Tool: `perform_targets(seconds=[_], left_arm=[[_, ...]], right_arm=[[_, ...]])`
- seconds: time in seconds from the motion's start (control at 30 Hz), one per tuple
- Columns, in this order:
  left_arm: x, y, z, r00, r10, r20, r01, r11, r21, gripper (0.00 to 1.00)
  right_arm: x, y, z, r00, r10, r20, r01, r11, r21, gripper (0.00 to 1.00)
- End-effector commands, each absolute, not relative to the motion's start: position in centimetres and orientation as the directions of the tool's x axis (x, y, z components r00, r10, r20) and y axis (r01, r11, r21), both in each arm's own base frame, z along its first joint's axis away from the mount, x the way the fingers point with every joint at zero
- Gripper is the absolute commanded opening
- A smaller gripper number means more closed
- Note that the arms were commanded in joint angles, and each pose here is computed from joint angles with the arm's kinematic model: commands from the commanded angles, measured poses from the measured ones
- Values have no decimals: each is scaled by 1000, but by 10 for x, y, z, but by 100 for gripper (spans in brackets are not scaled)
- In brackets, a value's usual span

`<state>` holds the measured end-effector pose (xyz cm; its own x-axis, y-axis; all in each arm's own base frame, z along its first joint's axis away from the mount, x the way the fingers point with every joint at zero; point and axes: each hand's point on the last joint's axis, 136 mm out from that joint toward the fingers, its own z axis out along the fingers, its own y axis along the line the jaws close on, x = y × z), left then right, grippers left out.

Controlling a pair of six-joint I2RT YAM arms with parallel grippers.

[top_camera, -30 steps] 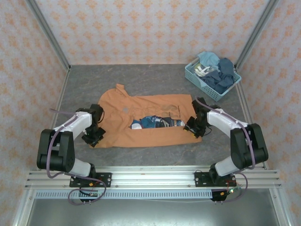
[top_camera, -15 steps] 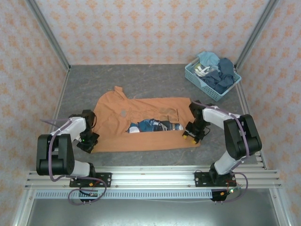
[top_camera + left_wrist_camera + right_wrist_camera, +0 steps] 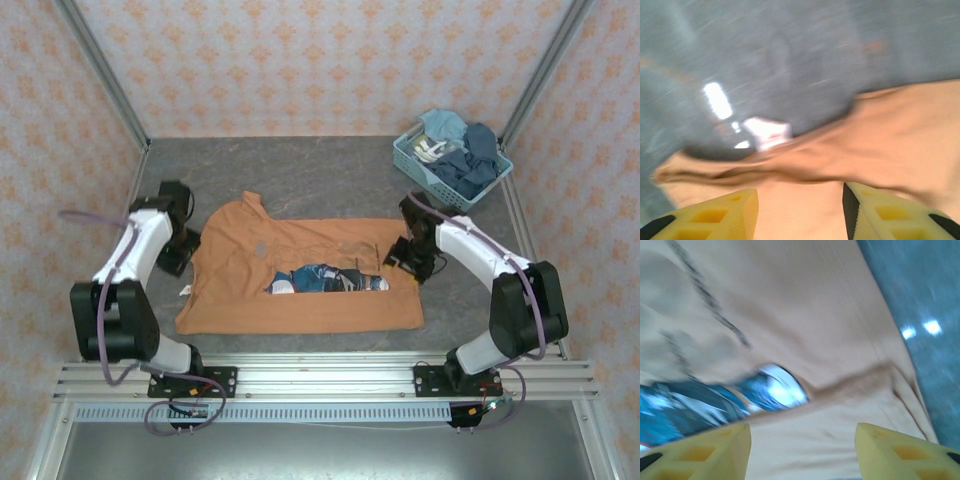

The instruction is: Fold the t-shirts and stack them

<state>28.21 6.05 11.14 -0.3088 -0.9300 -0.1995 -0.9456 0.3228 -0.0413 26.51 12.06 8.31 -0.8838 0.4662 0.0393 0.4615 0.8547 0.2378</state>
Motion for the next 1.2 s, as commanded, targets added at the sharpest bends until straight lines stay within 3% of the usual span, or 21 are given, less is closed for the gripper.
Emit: perform_targets(seconds=[0.0, 0.13, 0.33, 0.67, 0.77, 1.03, 1.17], left_arm=[[368, 51, 113, -435, -874, -217, -869, 471, -153, 45], [451, 45, 100, -565, -786, -251, -775, 610, -165, 45], [520, 19, 81, -644, -718, -262, -669, 696, -263, 55], [526, -27, 61, -702, -669, -244, -623, 743, -245, 54], [522, -32, 55, -717, -657, -232, -616, 754, -229, 47], [514, -52, 68, -750, -622, -226, -574, 781, -246, 5], [499, -66, 79, -771, -599, -216, -557, 799, -226, 0]], right_arm=[[321, 115, 82, -871, 485, -77, 451, 852, 265, 53], [380, 110, 86, -852, 494, -176, 431, 851, 301, 51], [421, 99, 73, -844, 496, -206, 440, 858, 264, 52], [425, 90, 50, -847, 498, -184, 470, 865, 179, 53], [425, 88, 45, -850, 495, -182, 470, 867, 162, 54], [435, 84, 33, -855, 487, -177, 471, 873, 126, 46], [440, 82, 29, -858, 483, -177, 472, 876, 105, 40]])
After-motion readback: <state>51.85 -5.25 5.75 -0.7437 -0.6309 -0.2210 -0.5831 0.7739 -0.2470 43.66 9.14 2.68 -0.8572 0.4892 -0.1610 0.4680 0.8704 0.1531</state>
